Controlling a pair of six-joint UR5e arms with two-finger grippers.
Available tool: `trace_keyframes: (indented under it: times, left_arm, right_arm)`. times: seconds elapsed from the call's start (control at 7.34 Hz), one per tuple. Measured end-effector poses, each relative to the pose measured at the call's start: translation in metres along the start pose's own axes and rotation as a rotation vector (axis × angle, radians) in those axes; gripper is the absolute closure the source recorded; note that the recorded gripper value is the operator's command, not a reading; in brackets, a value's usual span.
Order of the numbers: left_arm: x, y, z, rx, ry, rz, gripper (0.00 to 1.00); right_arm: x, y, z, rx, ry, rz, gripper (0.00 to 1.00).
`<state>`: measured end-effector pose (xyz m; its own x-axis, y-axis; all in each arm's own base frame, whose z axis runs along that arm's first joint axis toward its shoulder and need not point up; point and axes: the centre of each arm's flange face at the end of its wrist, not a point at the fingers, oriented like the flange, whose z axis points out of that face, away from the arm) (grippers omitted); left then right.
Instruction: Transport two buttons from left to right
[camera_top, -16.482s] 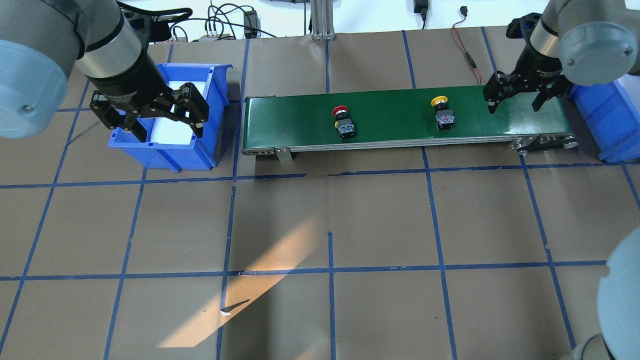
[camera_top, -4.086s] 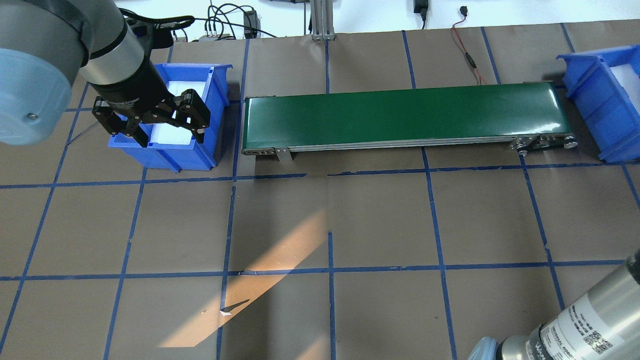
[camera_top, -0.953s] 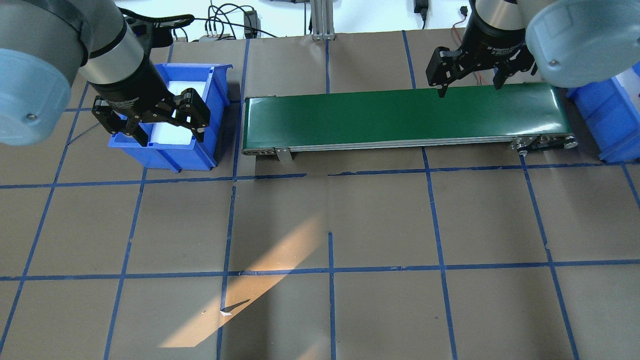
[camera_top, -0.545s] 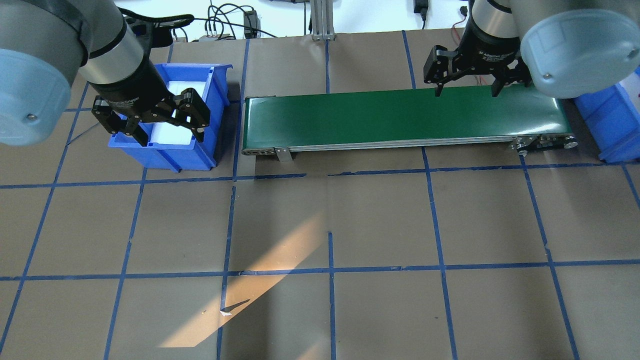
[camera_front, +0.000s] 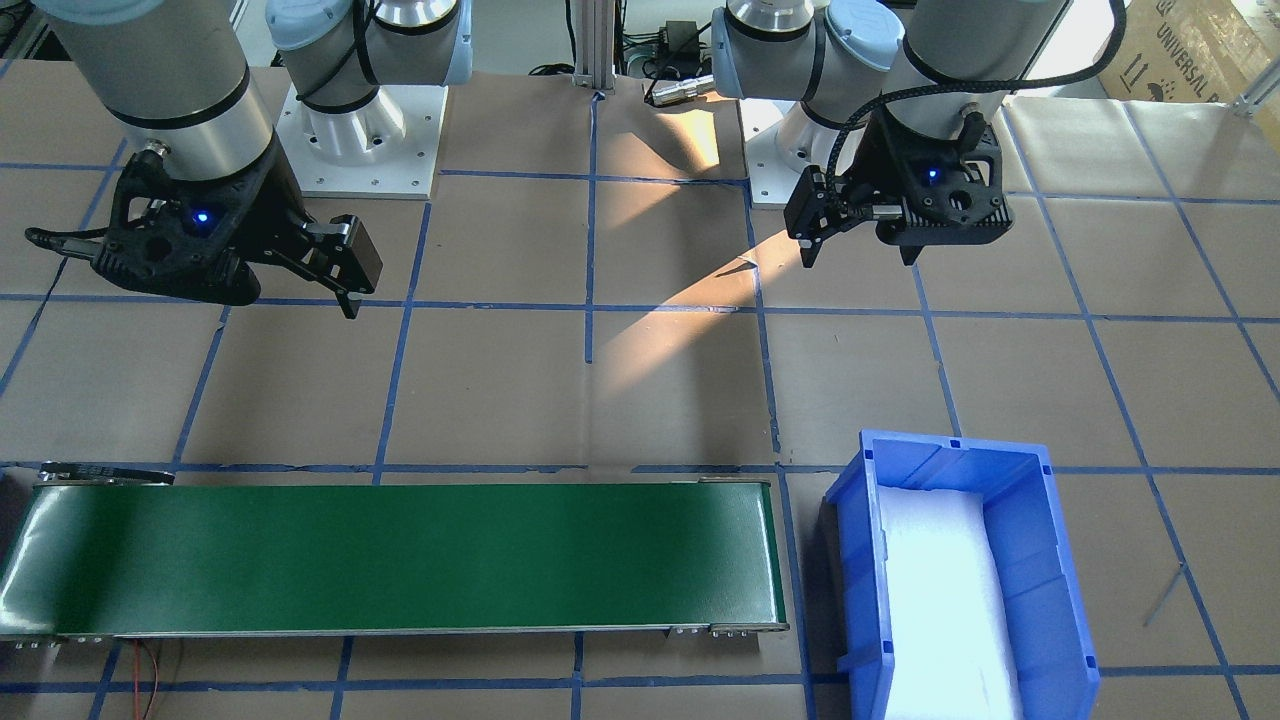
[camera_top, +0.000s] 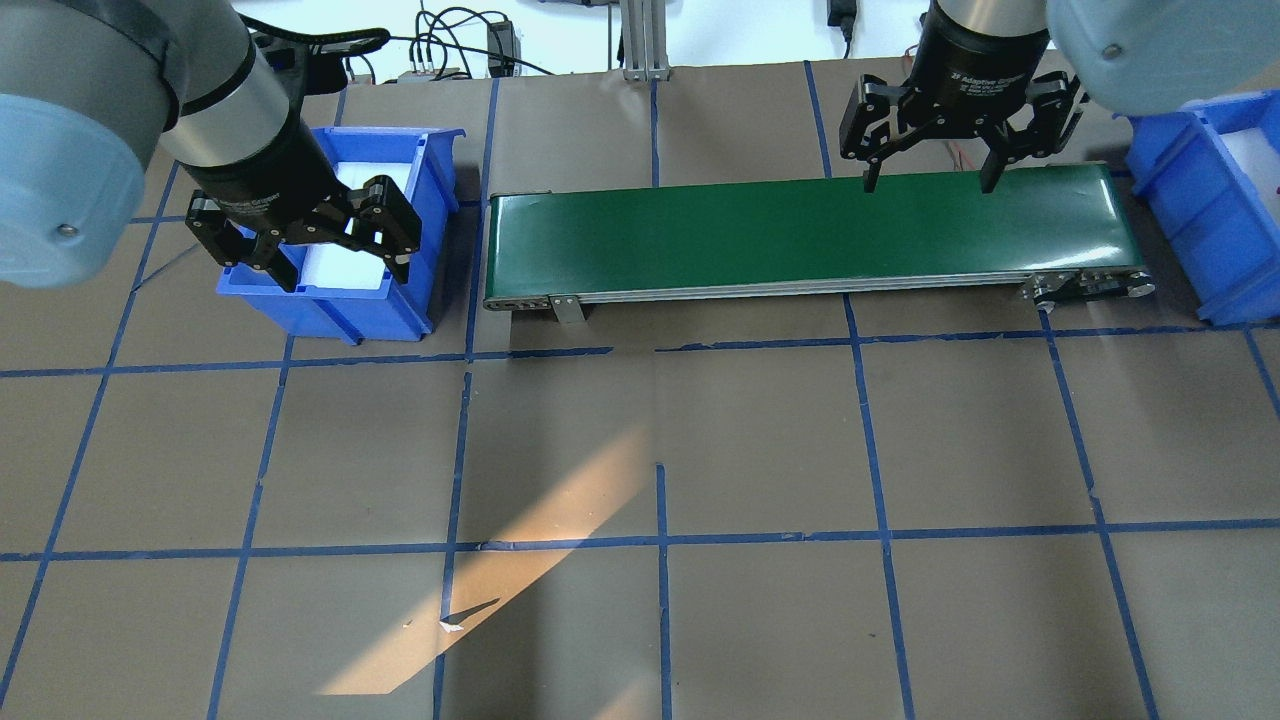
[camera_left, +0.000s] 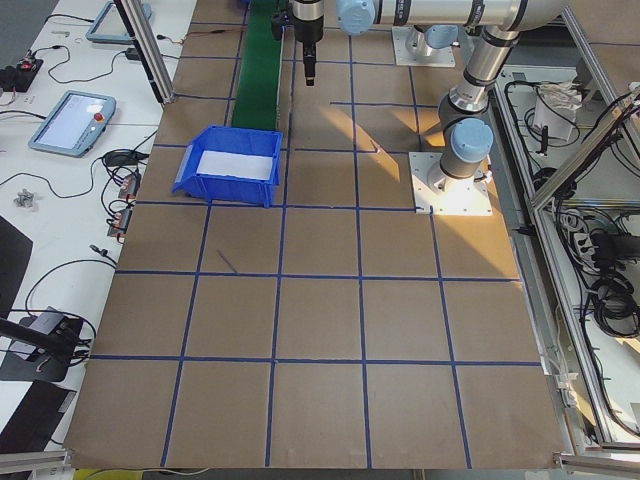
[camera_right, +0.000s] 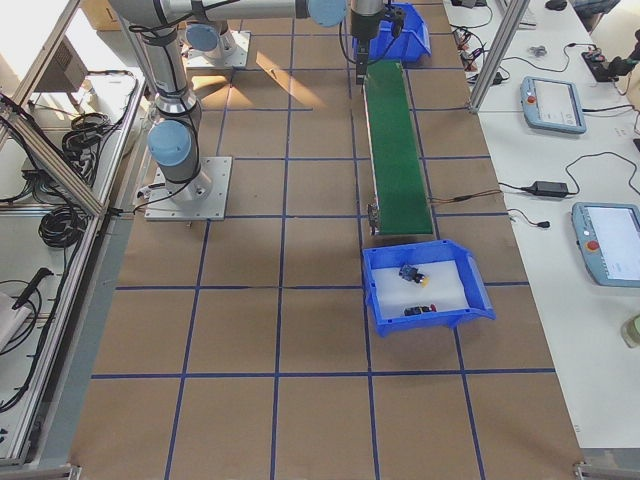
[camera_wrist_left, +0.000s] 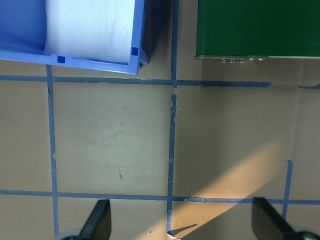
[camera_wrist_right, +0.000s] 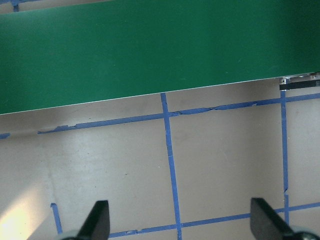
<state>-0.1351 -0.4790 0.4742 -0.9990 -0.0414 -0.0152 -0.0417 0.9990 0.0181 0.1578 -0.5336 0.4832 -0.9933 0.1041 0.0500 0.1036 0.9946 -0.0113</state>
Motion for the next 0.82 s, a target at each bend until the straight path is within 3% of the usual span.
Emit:
trace_keyframes:
  times: [0.41, 0.82]
  left_arm:
    - [-0.0003, 0.0004, 0.0009, -0.002, 0.000, -0.001, 0.00]
    - [-0.0001, 0.0002, -0.0004, 0.002, -0.001, 0.001, 0.00]
  right_arm:
    - [-0.0178, 0.0035, 0.0017, 0.008, -0.083, -0.041, 0.00]
    - [-0.0172, 0.0042, 0.0023, 0.011, -0.082, -0.051, 0.00]
